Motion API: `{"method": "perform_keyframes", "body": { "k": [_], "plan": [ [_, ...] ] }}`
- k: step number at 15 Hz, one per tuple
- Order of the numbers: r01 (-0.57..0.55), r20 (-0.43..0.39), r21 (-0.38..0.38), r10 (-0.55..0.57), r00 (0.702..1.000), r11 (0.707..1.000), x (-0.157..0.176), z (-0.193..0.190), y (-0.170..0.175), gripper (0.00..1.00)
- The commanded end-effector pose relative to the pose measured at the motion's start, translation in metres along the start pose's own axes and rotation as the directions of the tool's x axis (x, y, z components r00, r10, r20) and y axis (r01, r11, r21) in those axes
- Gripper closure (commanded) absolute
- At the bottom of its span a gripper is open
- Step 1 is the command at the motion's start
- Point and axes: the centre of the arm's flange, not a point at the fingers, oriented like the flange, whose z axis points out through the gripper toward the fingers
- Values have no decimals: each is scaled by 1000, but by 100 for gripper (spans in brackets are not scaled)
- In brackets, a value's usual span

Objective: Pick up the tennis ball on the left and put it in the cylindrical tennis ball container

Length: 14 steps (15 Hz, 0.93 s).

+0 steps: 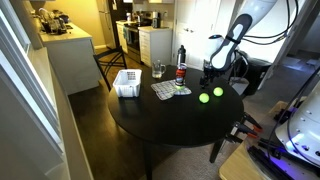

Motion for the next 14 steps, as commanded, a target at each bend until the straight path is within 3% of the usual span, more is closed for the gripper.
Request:
{"method": "perform_keyframes", "body": {
  "k": [1, 7, 14],
  "plan": [
    [19, -16, -8, -19, 1000, 1000, 8, 26, -21, 0],
    [76, -4, -3, -76, 997, 997, 7, 46, -45, 0],
    [73, 45, -62, -70, 997, 995, 6, 75, -36, 0]
  ]
}}
